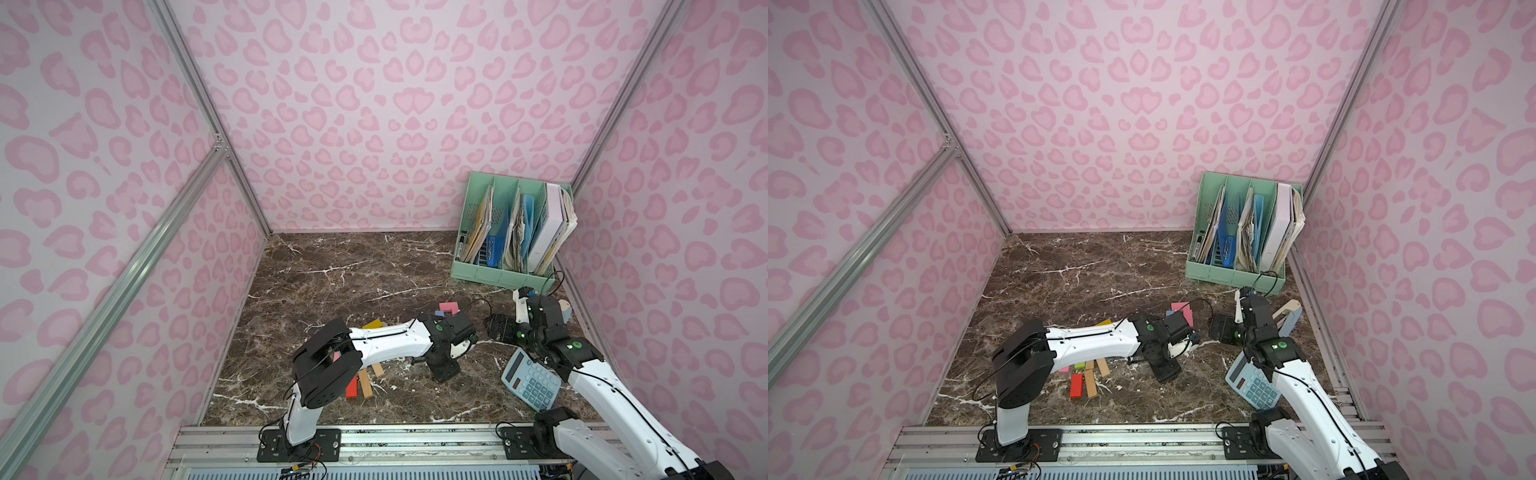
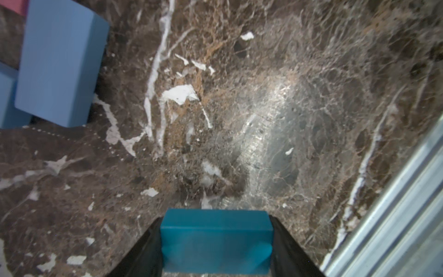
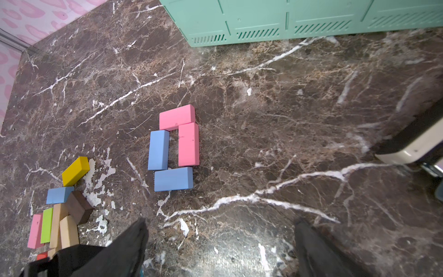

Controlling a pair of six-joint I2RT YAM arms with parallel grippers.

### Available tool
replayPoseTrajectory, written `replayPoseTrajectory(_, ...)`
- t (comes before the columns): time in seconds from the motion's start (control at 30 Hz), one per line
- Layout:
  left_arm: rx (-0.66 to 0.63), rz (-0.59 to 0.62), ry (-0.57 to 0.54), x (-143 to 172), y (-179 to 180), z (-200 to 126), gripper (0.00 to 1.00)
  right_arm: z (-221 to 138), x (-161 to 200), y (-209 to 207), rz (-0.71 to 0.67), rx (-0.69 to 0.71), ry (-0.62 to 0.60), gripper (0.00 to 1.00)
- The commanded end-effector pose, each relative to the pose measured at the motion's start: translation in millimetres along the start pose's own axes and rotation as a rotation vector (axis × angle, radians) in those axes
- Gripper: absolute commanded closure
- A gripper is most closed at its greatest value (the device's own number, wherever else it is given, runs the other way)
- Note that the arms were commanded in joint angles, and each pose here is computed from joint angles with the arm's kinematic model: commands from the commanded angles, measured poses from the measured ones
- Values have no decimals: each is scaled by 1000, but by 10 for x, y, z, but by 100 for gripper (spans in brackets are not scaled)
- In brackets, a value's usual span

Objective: Assemble the number 8 with building blocks
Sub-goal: Place the building block at the center of the board, then pick up the building block from the center of the board.

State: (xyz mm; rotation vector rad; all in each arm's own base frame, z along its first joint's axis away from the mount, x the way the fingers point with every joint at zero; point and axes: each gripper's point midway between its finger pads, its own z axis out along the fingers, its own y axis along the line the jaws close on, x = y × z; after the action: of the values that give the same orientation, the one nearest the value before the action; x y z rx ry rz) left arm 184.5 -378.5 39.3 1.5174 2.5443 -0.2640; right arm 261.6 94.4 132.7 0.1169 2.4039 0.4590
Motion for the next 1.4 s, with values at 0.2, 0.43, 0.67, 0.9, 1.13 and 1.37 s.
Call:
replayPoseTrajectory(0.2, -17, 30, 82, 145, 19, 207, 36, 14, 14, 3, 8, -6, 3, 4)
replayPoseTrajectory(0.43, -38, 25, 72, 158, 55, 191, 8, -1, 3, -8, 9, 2, -3, 3)
replayPoseTrajectory(0.67, -79, -6, -43, 70, 109, -156, 1, -75, -69, 84, -18, -38, -28, 3)
replayPoseTrajectory(0.9, -142, -145, -285, 37, 387, -909, 2, -129, -81, 406, -87, -166, -32, 3)
replayPoseTrajectory(1.13, -265, -330, -470, 304, 916, -1604, 2, 54, 308, 903, -297, -177, 81, 6)
replayPoseTrajectory(1.37, -336, -501, -531, 646, 1258, -2023, 2, 262, 904, 1260, -474, -180, 228, 17)
